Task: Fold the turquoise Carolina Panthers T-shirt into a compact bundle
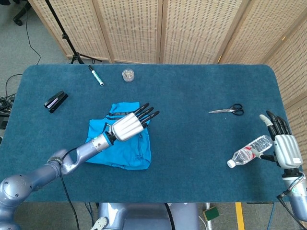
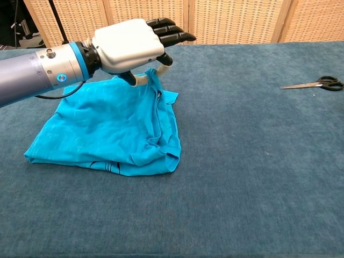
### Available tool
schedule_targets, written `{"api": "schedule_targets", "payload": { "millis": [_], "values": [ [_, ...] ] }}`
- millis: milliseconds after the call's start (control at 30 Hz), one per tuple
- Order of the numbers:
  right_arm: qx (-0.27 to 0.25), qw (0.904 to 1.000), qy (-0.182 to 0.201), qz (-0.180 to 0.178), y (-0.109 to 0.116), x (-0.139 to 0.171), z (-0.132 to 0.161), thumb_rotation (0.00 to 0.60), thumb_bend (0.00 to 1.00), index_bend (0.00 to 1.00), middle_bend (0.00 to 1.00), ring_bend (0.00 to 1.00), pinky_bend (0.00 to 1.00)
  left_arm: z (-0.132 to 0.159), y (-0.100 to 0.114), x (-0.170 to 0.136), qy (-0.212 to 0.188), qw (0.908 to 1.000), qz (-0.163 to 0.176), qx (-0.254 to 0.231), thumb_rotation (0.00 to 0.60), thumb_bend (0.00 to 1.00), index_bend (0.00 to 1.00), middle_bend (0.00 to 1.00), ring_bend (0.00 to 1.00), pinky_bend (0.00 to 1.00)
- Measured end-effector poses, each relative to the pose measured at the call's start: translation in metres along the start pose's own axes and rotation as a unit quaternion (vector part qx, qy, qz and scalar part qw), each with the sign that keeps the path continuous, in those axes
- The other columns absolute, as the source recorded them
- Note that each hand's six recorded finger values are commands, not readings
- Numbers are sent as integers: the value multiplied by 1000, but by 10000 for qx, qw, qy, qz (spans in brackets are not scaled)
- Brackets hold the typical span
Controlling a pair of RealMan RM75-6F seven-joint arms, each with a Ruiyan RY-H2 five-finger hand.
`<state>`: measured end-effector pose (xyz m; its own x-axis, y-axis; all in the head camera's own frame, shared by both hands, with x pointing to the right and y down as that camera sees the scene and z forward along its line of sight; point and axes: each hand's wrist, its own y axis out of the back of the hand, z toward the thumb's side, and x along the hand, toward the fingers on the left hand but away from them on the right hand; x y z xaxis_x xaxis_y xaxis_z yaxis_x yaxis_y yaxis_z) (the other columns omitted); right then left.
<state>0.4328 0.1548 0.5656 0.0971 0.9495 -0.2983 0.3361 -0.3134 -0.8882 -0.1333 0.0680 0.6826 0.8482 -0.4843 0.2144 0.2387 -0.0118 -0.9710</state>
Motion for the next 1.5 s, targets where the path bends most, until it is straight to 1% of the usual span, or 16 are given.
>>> {"api": "schedule_targets", "payload": {
  "millis": [233,433,733,933,1000,1067,1100,1133,1167,1200,1267,1333,1367,1433,1500],
  "values": [
    [-3,10000,-18,20,-1,0,-1,600,0,0,0,0,0,8,-2,16,-128,9998,-46,168,600,438,789,0,0,0],
    [-14,10000,-49,18,0,-1,-3,600,0,0,0,0,0,11,-13,24,-190,9990,-188,347,600,436,789,0,0,0],
    [-31,9999,-99,21,0,-3,-6,600,0,0,0,0,0,21,-18,41,-191,9992,-198,290,600,432,789,0,0,0],
    [-42,9999,-105,29,0,-3,-6,600,0,0,0,0,0,27,-25,48,-138,9992,-294,230,600,410,780,0,0,0],
    [-43,9999,-106,28,0,-3,-6,600,0,0,0,0,0,28,-26,49,-125,9992,-314,212,600,399,715,0,0,0],
    [-46,9999,-113,31,0,-3,-7,600,0,0,0,0,0,30,-28,50,-110,9992,-333,191,600,385,544,0,0,0],
    [-49,9999,-117,33,0,-3,-7,600,0,0,0,0,0,31,-29,50,-99,9992,-339,187,600,381,488,0,0,0],
    [-49,9999,-118,36,0,-3,-7,600,0,0,0,0,0,31,-29,51,-91,9992,-341,188,600,374,409,0,0,0],
    [-49,9999,-117,37,0,-3,-7,600,0,0,0,0,0,32,-30,51,-81,9992,-340,185,600,365,359,0,0,0],
    [-50,9999,-118,39,0,-3,-7,600,0,0,0,0,0,32,-30,52,-64,9993,-337,161,600,336,280,0,0,0],
    [-52,9999,-113,49,0,-3,-7,600,0,0,0,0,0,32,-30,52,-16,9994,-336,87,600,241,106,0,0,0],
    [-48,9999,-107,47,0,-2,-7,600,0,0,0,0,0,31,-30,53,68,9994,-322,-39,600,154,17,0,0,0],
    [-47,9999,-105,49,0,-2,-7,600,0,0,0,0,0,31,-30,54,93,9994,-308,-91,600,113,1,0,0,0],
    [-49,9999,-103,53,0,-2,-6,600,0,0,0,0,0,30,-28,54,127,9994,-257,-184,600,78,0,0,0,0],
    [-46,9999,-101,48,0,-2,-6,600,0,0,0,0,0,28,-25,53,162,9994,-184,-252,600,74,0,0,0,0]
  ]
}}
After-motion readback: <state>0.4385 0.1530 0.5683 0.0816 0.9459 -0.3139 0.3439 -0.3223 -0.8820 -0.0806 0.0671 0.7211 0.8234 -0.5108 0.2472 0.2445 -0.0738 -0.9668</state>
